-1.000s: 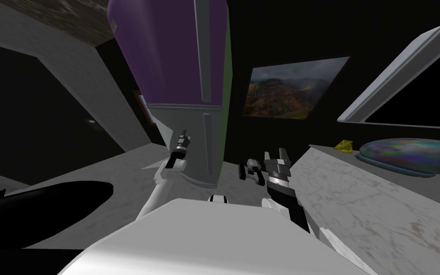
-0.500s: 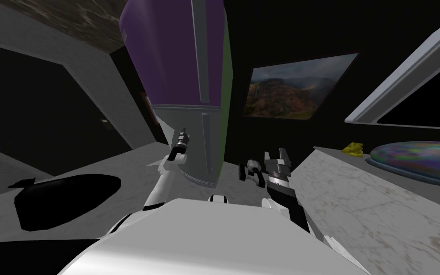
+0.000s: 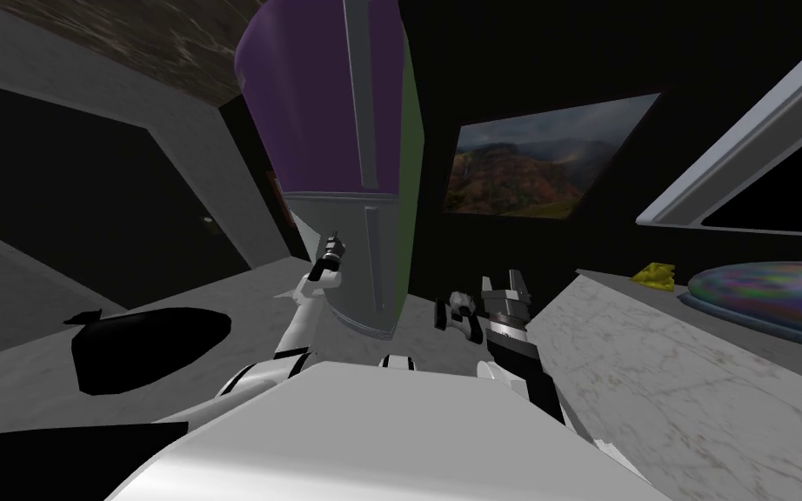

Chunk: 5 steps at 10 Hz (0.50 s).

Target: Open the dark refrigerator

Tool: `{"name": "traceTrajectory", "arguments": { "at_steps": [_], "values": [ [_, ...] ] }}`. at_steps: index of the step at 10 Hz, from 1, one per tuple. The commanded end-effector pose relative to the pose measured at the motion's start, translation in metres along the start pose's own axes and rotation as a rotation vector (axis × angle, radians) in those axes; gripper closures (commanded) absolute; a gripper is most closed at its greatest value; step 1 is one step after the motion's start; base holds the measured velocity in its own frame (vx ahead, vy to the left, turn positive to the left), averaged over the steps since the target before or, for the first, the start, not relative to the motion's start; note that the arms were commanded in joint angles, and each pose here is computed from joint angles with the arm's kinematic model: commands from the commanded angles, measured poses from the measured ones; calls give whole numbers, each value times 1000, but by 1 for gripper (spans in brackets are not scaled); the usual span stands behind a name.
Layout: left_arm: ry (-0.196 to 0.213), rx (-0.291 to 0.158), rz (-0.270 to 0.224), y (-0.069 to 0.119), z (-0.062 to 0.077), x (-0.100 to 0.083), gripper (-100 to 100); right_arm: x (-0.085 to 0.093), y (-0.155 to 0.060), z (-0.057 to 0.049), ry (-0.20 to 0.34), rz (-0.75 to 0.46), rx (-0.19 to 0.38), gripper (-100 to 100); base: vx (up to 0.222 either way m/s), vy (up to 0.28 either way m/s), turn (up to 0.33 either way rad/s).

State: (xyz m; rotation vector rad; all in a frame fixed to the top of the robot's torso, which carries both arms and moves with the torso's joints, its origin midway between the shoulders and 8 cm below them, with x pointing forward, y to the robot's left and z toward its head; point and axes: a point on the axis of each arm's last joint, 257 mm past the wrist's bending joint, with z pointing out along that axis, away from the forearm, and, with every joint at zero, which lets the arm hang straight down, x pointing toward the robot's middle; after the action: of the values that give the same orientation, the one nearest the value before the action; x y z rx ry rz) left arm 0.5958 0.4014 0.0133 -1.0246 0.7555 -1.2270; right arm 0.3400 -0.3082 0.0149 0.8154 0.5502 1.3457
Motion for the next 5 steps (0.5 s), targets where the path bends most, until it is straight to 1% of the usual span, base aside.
{"name": "traceTrajectory", "arguments": {
  "at_steps": [1, 2, 3, 4, 5],
  "values": [
    [-17, -26, -38, 0, 22, -2, -100, 0, 0, 0, 0, 0, 0, 0, -34, -72, 62],
    [-38, -74, -62, 14, 29, -12, -100, 0, 0, 0, 0, 0, 0, 0, -50, -69, 70],
    [-30, -59, -72, 4, 38, -4, -100, 0, 0, 0, 0, 0, 0, 0, -39, -59, 56],
    [-47, -101, -99, 14, 44, -11, -100, 0, 0, 0, 0, 0, 0, 0, -58, -76, 70],
    [-40, -95, -110, 9, 52, -5, -100, 0, 0, 0, 0, 0, 0, 0, -47, -61, 54]
  ]
}}
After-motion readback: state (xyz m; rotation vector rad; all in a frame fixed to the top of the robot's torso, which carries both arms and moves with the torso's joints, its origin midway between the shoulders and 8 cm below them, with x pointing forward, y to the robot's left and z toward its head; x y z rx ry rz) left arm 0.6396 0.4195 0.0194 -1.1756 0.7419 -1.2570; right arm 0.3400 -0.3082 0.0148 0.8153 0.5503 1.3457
